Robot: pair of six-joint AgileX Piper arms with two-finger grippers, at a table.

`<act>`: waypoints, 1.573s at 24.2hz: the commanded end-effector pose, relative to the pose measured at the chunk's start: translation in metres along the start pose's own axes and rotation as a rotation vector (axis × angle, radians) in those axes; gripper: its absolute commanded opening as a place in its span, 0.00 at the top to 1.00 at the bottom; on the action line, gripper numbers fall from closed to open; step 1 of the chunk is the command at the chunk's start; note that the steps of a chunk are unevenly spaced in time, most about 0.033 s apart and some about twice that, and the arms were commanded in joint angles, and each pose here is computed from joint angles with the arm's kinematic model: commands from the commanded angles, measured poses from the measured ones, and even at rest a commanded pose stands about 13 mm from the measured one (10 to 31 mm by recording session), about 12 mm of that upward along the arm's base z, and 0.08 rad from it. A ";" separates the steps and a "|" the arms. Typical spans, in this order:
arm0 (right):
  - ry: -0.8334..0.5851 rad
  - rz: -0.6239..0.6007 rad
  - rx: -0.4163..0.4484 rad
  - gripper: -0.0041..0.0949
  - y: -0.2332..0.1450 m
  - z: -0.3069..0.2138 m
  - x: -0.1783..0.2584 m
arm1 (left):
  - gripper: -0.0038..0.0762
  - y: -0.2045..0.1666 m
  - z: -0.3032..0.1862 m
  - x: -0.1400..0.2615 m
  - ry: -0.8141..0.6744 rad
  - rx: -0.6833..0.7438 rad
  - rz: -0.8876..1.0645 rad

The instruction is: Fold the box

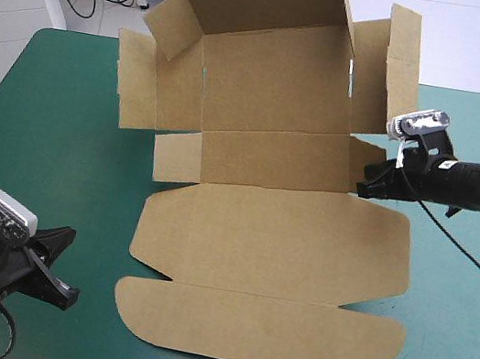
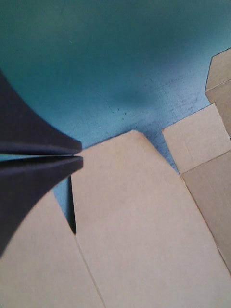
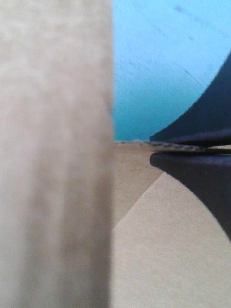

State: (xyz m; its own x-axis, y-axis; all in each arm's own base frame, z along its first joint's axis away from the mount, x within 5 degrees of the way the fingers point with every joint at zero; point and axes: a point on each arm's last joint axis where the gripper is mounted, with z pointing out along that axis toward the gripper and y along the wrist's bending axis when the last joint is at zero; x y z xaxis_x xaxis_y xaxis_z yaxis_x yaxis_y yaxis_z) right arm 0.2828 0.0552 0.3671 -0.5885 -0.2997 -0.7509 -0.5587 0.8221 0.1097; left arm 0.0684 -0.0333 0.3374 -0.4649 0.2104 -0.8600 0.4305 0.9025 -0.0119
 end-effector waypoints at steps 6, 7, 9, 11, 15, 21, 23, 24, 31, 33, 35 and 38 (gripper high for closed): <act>-0.068 -0.360 0.045 0.98 0.004 -0.038 -0.048 | 0.96 -0.004 -0.007 -0.018 -0.139 0.043 -0.048; -0.060 -0.396 0.037 0.98 0.003 -0.037 -0.051 | 0.96 -0.004 -0.007 -0.019 -0.148 0.042 -0.049; -0.054 -0.466 0.031 0.98 0.000 -0.034 -0.056 | 0.96 -0.004 -0.007 -0.020 -0.160 0.042 -0.049; -0.055 -0.551 0.034 0.98 -0.005 -0.028 -0.063 | 0.96 -0.004 -0.007 -0.021 -0.167 0.041 -0.049; -0.069 -0.701 0.041 0.98 -0.011 -0.026 -0.079 | 0.96 -0.005 -0.007 -0.022 -0.177 0.061 -0.069; -0.175 -0.961 -0.086 0.98 0.004 -0.019 -0.103 | 0.96 -0.004 -0.008 -0.025 -0.218 0.049 -0.061; -0.193 -1.077 -0.139 0.98 0.018 -0.003 -0.106 | 0.96 -0.004 -0.008 -0.026 -0.224 0.053 -0.067; -0.189 -1.178 -0.165 0.98 0.028 0.009 -0.107 | 0.96 -0.004 -0.008 -0.026 -0.224 0.053 -0.067; -0.135 -1.392 -0.156 0.98 0.055 0.043 -0.115 | 0.96 -0.006 -0.008 -0.026 -0.228 0.071 -0.085; -0.128 -1.390 -0.170 0.98 0.053 0.053 -0.113 | 0.96 -0.006 -0.008 -0.026 -0.228 0.071 -0.085; -0.119 -1.375 -0.192 0.98 0.051 0.064 -0.111 | 0.96 -0.006 -0.008 -0.026 -0.228 0.071 -0.085; -0.126 -1.335 -0.211 0.98 0.046 0.087 -0.109 | 0.96 -0.006 -0.008 -0.026 -0.228 0.073 -0.087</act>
State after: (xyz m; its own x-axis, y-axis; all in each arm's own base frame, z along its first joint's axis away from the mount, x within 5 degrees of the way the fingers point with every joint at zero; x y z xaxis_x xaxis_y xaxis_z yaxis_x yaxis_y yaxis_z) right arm 0.3757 0.1657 0.3704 0.4919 -0.7802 -0.3864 -0.7966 -0.2243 -0.5613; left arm 0.0705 -0.0406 0.3477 -0.3993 0.0948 -0.9119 0.4527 0.8853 -0.1062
